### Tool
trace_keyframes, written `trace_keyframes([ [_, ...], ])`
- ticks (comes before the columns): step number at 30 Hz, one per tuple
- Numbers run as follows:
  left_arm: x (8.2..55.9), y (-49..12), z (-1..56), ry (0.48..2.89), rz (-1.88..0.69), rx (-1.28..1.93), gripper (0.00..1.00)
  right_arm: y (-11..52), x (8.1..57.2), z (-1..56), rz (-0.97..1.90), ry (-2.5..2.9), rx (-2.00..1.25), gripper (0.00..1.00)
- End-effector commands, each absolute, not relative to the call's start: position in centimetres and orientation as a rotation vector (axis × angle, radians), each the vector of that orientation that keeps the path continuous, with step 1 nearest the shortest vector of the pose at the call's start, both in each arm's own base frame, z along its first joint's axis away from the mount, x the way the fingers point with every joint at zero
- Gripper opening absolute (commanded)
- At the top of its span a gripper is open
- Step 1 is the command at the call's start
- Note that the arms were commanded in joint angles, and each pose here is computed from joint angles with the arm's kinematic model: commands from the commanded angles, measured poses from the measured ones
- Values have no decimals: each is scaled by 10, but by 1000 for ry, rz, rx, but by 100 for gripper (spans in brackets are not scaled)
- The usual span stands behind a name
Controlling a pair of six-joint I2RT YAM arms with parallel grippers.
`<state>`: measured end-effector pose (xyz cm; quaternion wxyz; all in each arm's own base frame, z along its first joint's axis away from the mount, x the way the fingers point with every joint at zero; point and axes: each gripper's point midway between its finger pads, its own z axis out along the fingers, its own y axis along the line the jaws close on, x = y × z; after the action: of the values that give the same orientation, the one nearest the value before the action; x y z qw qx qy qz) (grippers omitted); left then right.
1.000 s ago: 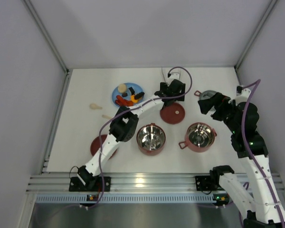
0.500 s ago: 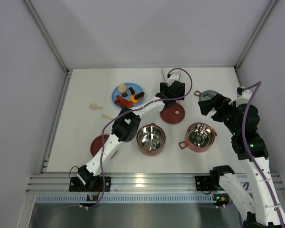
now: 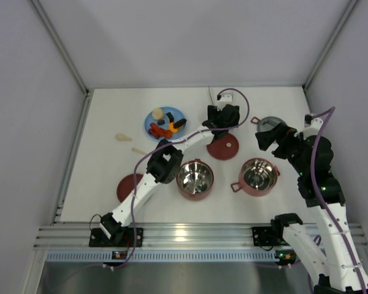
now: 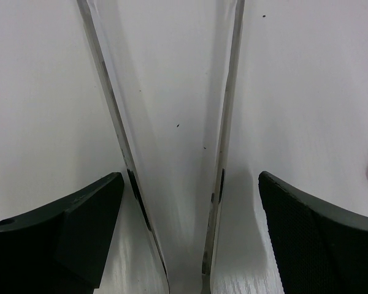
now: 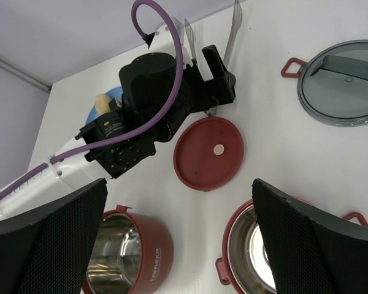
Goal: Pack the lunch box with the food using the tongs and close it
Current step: Pick up the clamp at the center of the board.
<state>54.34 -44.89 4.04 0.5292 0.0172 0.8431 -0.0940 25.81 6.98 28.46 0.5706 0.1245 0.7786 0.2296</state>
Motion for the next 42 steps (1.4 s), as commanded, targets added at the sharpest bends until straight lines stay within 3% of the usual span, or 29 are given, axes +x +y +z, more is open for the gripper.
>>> trace_keyframes([
  [1, 552, -452, 58, 1951, -228, 17, 95, 65, 260, 292, 527, 1788, 294, 99],
  [6, 552, -451, 57, 1957, -218, 22, 89, 66, 263, 288, 531, 1796, 301, 99],
  [13, 552, -448, 56, 1985, -232, 21, 69, 68, 263, 289, 544, 1794, 299, 100],
  [18, 551, -442, 67, 1979, -205, 28, 62, 68, 263, 288, 546, 1796, 302, 99],
  [30, 550, -378, 109, 2030, -54, 12, 56, 72, 265, 288, 579, 1787, 311, 99],
  [42, 512, -336, 98, 2192, 67, 174, 51, 75, 265, 281, 603, 1801, 320, 99],
])
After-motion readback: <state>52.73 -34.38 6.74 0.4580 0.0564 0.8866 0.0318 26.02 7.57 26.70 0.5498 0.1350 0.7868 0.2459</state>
